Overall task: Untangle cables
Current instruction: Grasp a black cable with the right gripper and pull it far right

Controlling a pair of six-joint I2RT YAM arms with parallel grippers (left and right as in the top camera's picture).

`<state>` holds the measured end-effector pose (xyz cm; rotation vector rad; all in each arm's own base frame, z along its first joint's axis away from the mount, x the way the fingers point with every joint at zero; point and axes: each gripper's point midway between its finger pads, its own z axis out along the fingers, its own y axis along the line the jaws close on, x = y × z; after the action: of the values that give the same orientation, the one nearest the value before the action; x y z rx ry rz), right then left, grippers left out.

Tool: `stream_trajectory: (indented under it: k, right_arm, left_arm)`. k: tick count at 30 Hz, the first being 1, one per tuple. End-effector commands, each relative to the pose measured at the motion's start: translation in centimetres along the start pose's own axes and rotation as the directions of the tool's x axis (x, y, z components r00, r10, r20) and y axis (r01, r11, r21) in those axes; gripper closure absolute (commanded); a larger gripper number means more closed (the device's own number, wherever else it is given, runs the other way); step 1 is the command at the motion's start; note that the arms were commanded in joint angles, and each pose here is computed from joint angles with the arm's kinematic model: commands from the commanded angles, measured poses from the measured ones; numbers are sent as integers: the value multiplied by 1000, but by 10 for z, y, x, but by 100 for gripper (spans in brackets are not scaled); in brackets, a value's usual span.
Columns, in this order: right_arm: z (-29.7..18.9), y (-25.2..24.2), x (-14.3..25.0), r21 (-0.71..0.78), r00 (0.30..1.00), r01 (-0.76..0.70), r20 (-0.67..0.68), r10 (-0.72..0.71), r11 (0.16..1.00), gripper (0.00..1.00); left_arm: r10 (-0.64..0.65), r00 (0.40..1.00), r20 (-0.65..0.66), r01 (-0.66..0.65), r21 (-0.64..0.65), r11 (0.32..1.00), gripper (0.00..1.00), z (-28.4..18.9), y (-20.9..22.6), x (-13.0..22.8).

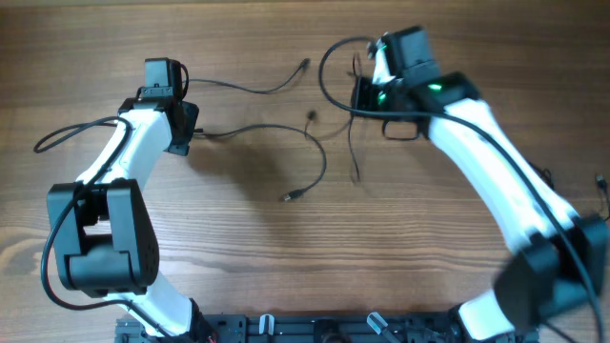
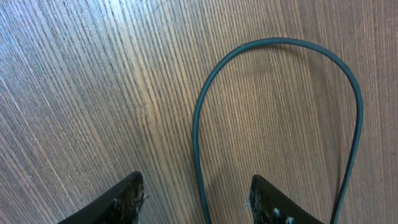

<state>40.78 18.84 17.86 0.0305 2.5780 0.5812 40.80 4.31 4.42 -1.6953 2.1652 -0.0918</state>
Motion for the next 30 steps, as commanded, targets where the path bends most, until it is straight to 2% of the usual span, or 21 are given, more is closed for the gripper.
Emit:
stream_trajectory:
  k: [1,5,9,14,19,24,30]
  right_arm:
    - [-75,-7,-50,98,963,22,267,-48,995,96]
    - [-134,-43,-83,279,885,-38,456,-98,959,96]
    - [-180,-97,-99,474,821,-178,554,-136,862,96]
    - [-212,-156,-103,652,823,-239,529,-206,719,96]
    - [-241,-209,-95,733,831,-339,527,-177,590,96]
    - [-260,-266,-69,781,857,-421,509,-79,462,96]
    - [-241,-335,-31,845,908,-416,409,95,336,96]
  left_arm:
    - [-15,1000,-1,15,1,1000,43,0,0,0]
    - [-15,1000,-1,15,1,1000,44,0,0,0]
    - [-14,1000,-1,14,1,1000,43,0,0,0]
    - [-14,1000,-1,14,1,1000,44,0,0,0]
    - [-14,1000,-1,14,1,1000,43,0,0,0]
    - [-14,1000,-1,14,1,1000,43,0,0,0]
    - [-14,1000,-1,14,1,1000,43,0,0,0]
